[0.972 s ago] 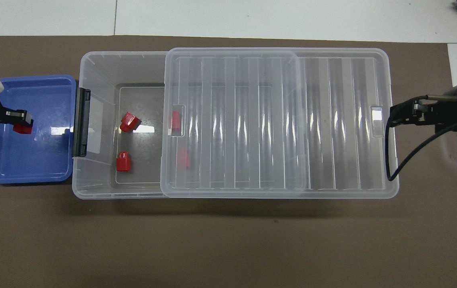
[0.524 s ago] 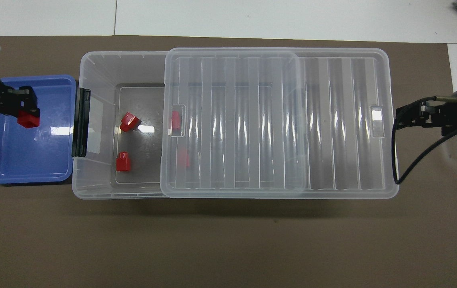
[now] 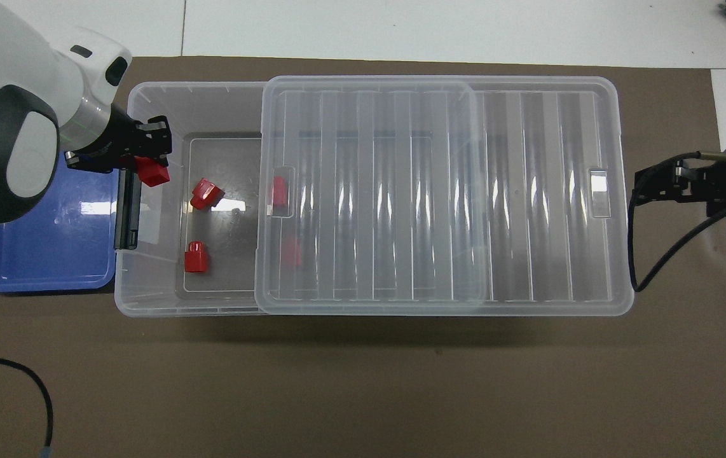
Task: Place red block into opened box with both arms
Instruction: 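Carry the red block over the open box with the left gripper, then lower the red block into the box and open the left gripper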
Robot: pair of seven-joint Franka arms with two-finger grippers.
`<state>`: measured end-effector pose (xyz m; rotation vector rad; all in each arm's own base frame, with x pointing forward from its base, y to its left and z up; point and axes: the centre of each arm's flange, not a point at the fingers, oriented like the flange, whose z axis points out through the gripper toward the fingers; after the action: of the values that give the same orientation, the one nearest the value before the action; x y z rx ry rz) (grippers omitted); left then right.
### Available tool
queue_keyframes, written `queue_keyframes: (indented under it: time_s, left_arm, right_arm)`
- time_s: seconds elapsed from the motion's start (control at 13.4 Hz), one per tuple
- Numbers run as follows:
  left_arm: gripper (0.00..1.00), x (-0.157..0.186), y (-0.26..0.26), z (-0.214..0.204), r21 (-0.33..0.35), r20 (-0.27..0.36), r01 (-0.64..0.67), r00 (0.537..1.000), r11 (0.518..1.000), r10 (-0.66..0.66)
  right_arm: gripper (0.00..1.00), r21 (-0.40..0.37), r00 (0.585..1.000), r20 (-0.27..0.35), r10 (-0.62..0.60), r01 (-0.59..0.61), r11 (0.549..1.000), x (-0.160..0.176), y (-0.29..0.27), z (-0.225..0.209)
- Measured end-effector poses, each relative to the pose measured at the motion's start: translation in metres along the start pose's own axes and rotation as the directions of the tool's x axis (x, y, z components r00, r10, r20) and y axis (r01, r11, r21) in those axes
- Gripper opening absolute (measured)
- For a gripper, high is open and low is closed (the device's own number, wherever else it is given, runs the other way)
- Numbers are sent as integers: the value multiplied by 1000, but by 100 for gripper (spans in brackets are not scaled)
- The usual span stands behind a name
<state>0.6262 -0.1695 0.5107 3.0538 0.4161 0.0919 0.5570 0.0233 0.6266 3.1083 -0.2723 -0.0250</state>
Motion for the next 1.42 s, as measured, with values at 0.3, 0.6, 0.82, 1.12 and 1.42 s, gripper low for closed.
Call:
queue_keyframes:
  time_s: [0.3,0.6,0.82,1.12,1.42]
  left_arm:
    - [34,-35,8,81,31,-31,-40,999,999,41]
    - [34,-73,8,102,72,-32,-48,998,996,50]
    - [34,-86,-5,124,7,-120,-43,992,999,43]
    - [34,-99,-16,155,-2,-127,-43,991,999,43]
    - [34,-103,-10,166,3,-119,-50,992,999,50]
  right_arm:
    - [100,-1,1000,4,0,0,1000,0,0,1]
    - [100,4,1000,-19,13,-13,1000,6,6,12]
    - [100,13,997,-62,37,-36,999,16,31,32]
    - [99,19,992,-98,82,-81,997,22,62,67]
    - [73,21,987,-124,105,-103,994,27,93,95]
